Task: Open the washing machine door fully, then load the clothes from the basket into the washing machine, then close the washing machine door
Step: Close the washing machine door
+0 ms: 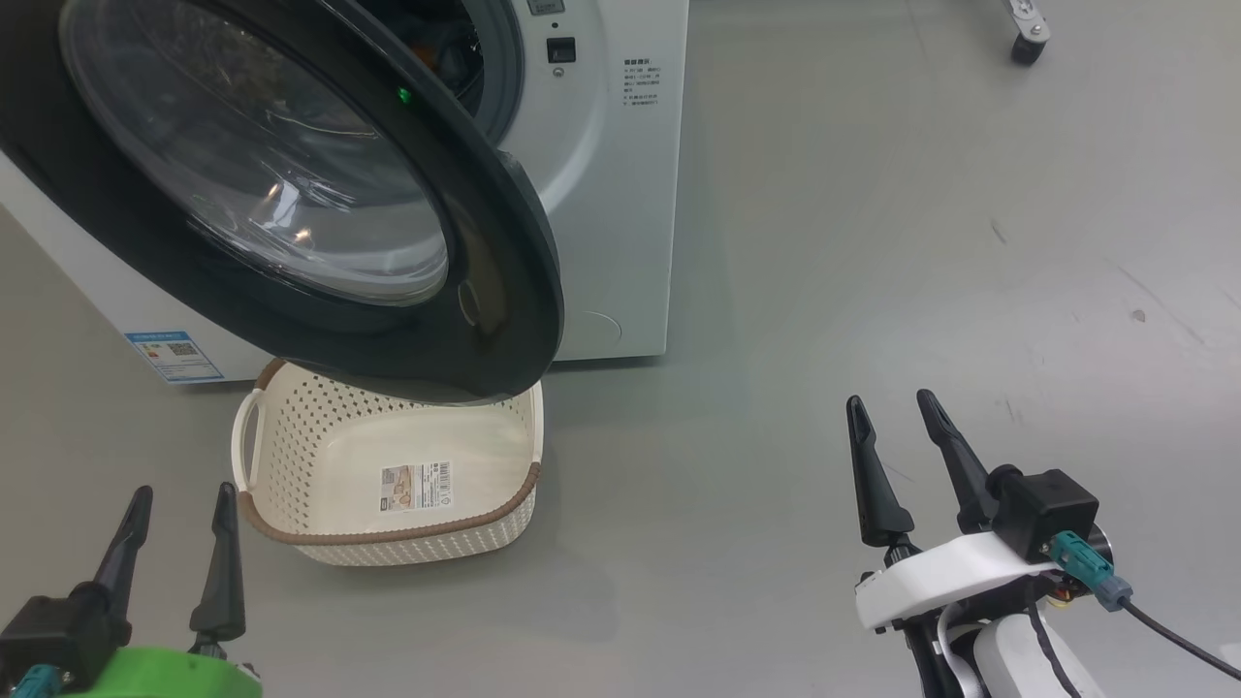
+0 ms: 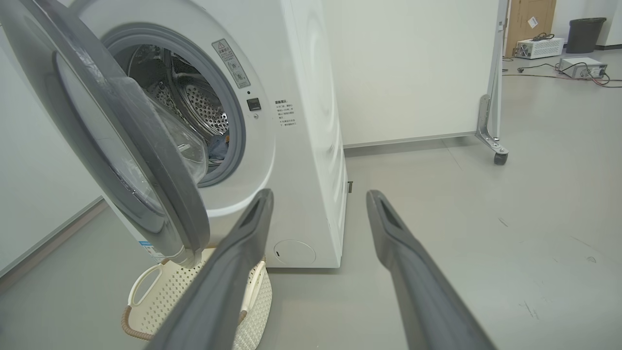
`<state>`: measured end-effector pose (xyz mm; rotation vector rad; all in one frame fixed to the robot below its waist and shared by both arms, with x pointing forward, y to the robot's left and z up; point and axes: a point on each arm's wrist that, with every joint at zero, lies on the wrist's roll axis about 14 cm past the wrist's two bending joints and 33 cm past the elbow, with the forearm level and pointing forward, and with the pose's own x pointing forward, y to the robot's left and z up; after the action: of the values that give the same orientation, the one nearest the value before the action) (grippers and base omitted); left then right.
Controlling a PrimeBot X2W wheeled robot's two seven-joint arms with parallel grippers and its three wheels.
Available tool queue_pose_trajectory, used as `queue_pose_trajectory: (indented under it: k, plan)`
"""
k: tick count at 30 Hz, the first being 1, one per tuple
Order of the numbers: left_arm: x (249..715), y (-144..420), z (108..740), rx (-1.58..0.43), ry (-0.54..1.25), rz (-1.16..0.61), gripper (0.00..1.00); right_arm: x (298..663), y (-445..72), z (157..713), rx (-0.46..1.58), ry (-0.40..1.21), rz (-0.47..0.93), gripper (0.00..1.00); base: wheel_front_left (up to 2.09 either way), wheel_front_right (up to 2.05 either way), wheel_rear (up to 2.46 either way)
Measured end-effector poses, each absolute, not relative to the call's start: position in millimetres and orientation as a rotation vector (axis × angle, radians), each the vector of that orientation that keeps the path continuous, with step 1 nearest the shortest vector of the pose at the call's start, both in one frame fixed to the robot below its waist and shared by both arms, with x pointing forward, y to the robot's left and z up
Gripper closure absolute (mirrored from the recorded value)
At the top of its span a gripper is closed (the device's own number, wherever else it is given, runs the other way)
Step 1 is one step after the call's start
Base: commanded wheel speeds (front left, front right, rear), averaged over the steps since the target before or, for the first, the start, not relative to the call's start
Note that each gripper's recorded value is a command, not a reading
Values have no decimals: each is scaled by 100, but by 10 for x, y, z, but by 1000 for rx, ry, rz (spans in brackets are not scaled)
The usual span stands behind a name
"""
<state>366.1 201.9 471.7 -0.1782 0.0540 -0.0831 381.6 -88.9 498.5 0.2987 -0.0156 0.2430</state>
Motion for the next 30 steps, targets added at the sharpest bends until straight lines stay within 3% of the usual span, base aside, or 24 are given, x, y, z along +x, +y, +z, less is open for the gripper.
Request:
queue_pose_trajectory:
  k: [30]
  plan:
    - [3585, 2003, 4980, -202, -42, -41, 0, 3633, -898, 4987, 282, -15, 245, 0, 0, 0, 0]
